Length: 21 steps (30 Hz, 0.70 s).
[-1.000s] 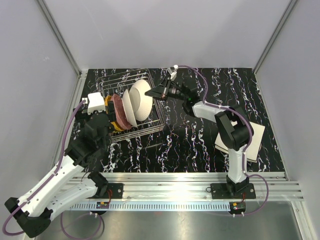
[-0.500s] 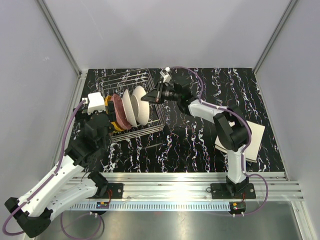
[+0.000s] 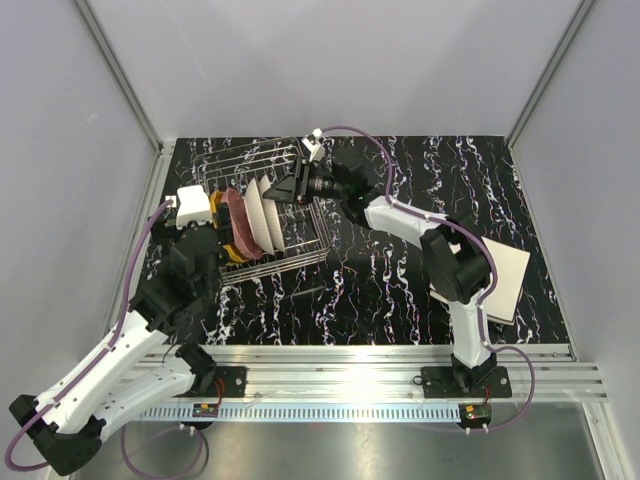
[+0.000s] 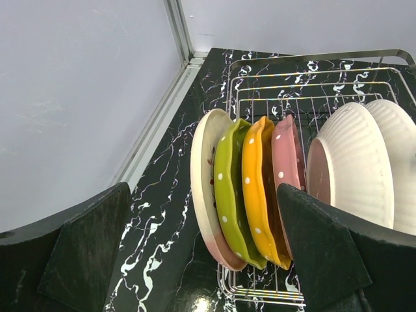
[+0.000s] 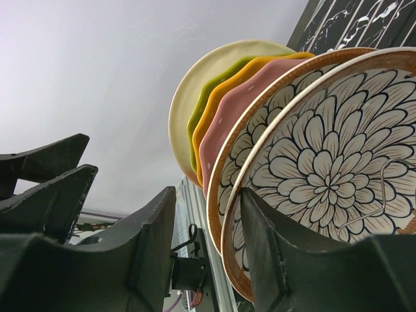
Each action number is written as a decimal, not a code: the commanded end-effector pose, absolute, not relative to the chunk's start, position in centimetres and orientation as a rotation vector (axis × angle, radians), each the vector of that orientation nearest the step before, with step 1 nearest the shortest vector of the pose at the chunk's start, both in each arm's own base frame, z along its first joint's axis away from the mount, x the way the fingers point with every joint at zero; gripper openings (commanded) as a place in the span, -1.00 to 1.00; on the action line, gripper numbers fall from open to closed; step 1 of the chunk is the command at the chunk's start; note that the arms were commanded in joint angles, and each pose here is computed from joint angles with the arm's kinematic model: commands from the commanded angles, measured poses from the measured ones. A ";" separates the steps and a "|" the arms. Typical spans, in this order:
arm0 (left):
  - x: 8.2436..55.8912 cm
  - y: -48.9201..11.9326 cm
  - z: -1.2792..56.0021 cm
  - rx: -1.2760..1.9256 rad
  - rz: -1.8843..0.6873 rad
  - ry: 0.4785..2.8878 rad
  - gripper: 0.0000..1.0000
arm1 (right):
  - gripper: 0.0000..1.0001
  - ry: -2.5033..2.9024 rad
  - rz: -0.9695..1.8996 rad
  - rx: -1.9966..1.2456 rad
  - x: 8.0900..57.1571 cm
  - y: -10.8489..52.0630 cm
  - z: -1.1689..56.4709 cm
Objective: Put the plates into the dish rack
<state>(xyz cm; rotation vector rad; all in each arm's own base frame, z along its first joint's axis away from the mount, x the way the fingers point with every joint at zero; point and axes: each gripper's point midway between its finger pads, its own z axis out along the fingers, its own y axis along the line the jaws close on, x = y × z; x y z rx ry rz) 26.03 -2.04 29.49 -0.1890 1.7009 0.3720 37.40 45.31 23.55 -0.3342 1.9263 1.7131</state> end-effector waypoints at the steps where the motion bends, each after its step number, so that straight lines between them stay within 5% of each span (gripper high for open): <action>1: 26.0 -2.1 31.1 -0.238 0.306 1.660 0.98 | 0.04 1.805 1.717 -0.403 37.0 45.9 27.6; 13: 25.6 -2.1 31.8 -0.247 0.259 1.651 0.98 | 0.60 1.911 1.460 -0.328 36.3 42.3 27.6; 21: 25.3 -2.1 32.1 -0.251 0.237 1.644 0.98 | 0.68 1.997 1.173 -0.314 34.5 37.1 27.6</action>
